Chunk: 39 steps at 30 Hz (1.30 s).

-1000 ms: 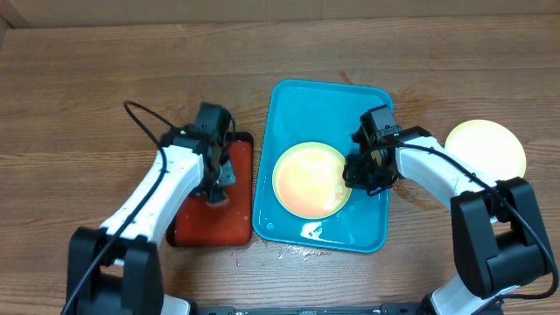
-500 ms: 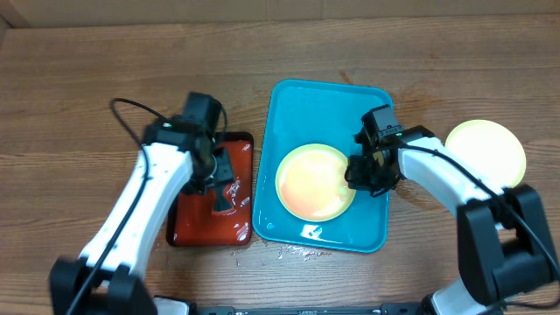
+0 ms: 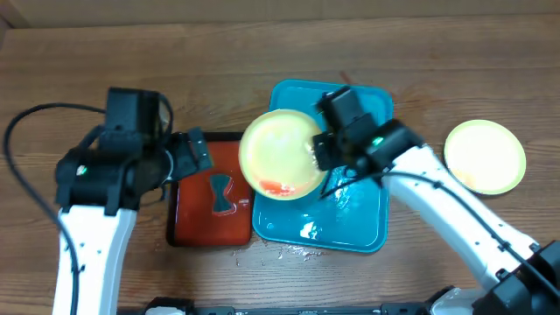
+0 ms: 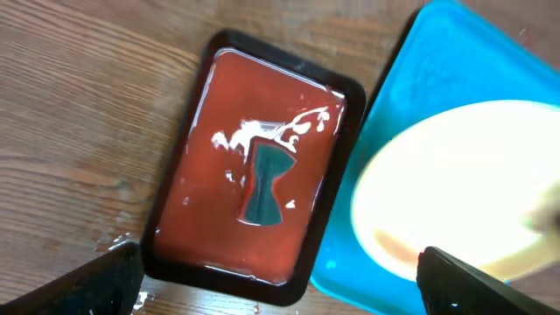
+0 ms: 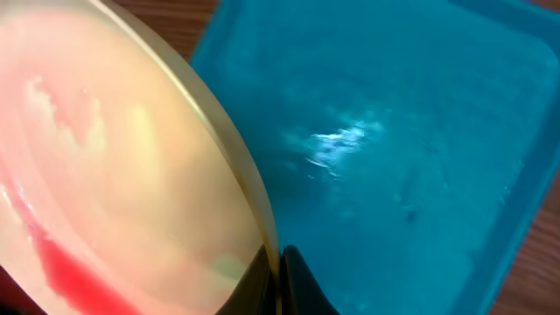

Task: Clean dirty plates on tray and stack at the side

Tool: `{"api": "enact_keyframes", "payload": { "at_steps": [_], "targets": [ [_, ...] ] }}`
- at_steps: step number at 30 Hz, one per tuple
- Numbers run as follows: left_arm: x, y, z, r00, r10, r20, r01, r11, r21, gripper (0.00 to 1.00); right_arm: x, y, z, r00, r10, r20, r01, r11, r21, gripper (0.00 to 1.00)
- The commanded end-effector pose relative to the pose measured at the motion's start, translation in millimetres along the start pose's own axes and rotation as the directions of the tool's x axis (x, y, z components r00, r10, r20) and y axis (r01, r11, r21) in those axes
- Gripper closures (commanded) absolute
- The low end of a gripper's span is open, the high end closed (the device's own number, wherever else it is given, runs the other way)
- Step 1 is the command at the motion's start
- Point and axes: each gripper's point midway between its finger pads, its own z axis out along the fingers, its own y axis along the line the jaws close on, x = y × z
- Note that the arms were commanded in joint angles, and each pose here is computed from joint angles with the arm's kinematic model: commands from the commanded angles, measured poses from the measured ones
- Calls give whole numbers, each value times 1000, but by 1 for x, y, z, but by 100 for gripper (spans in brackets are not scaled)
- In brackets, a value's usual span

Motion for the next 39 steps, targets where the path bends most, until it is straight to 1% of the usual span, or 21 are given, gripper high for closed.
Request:
{"api": "enact_keyframes", "payload": {
  "at_steps": [1, 3, 6, 8, 11, 15, 23, 35, 39],
  "targets": [
    [-4, 1, -30, 996, -12, 85, 9, 999, 40, 0, -16, 29, -16, 986, -107, 130, 98, 992, 74, 96],
    [-2, 4, -38, 994, -12, 106, 8, 999, 43, 0, -23, 41, -22, 969, -143, 199, 117, 984, 138, 96],
    [3, 10, -45, 993, -12, 119, 9, 1000, 28, 0, -32, 51, -37, 938, -153, 310, 78, 968, 239, 96],
    [5, 15, -47, 992, -13, 124, 13, 1000, 3, 0, -36, 62, -46, 913, -181, 365, 80, 958, 274, 96],
    [9, 22, -47, 993, -12, 113, 16, 999, -32, 0, -39, 75, -61, 872, -221, 436, 71, 940, 334, 96],
    [12, 25, -46, 995, -12, 98, 16, 999, -43, 0, -39, 88, -77, 831, -255, 495, 58, 924, 377, 96],
    [12, 24, -46, 995, -12, 99, 16, 999, -43, 0, -41, 101, -73, 817, -256, 517, 63, 930, 362, 96],
    [12, 24, -46, 995, -12, 99, 16, 999, -42, 0, -51, 108, -78, 780, -344, 523, 127, 905, 406, 96],
    [12, 24, -46, 995, -12, 99, 16, 999, -42, 0, -51, 108, -78, 778, -362, 514, 143, 898, 416, 96]
  ]
}}
